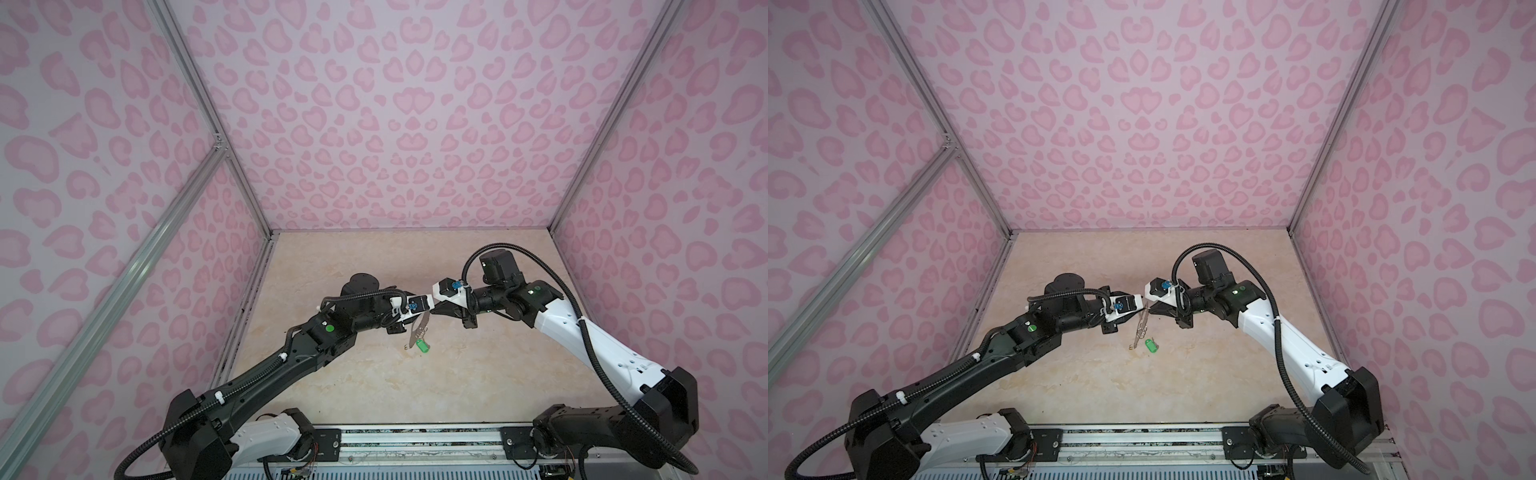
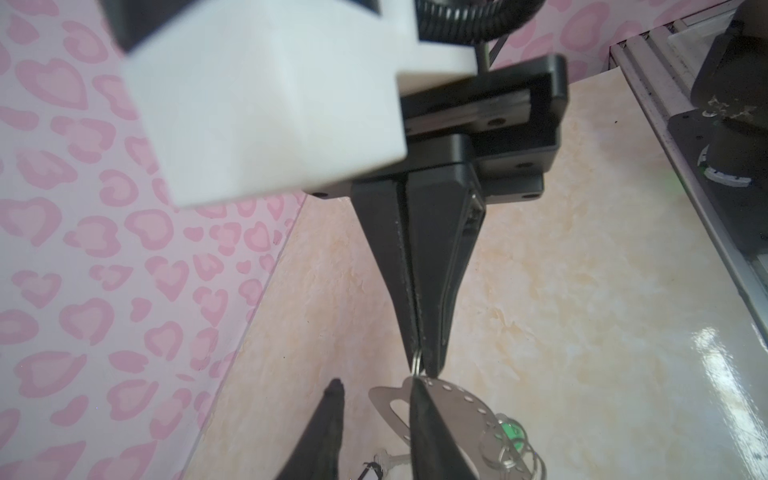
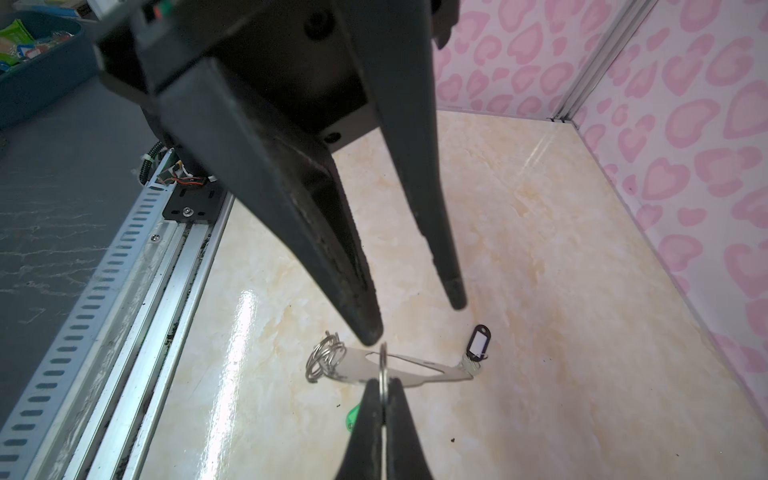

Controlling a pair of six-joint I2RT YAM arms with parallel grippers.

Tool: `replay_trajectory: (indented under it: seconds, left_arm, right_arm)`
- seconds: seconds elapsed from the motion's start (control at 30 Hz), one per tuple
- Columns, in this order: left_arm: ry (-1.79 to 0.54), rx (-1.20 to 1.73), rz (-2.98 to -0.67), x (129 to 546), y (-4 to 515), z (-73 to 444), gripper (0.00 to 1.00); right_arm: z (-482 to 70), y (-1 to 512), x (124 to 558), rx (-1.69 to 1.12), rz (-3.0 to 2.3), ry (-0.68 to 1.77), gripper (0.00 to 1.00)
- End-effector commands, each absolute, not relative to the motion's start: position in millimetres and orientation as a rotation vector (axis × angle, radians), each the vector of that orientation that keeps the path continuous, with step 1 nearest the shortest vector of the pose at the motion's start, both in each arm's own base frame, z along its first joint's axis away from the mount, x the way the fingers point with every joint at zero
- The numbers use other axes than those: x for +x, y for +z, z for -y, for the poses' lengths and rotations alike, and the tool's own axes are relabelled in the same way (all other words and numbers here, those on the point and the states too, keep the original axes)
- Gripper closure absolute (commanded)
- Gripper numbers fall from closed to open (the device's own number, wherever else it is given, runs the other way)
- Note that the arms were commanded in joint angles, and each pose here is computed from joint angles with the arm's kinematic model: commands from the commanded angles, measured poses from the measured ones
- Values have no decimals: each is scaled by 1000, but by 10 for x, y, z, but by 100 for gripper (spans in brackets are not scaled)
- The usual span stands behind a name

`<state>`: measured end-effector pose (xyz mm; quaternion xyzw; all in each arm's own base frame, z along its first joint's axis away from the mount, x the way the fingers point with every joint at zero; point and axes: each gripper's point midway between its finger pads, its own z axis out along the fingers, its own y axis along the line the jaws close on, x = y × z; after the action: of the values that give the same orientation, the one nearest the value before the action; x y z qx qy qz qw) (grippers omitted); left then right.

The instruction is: Put the keys on the keyring

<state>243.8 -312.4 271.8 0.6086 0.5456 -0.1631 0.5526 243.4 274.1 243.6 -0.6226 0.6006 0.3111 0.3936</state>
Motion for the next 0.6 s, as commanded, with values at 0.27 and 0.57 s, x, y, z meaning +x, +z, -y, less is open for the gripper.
replay_trajectory:
  seconds: [0.27,0.57]
  left_arm:
    - [-410,1459,-1282,2377,2675,3150,70]
    - [-404,1467,-1292,2405,2657,3165,73]
  right_arm:
    - [-2785,2492,2432,-1559,-1499,821,100]
    - [-2794,2548,2433,-1550,-1480,818,100]
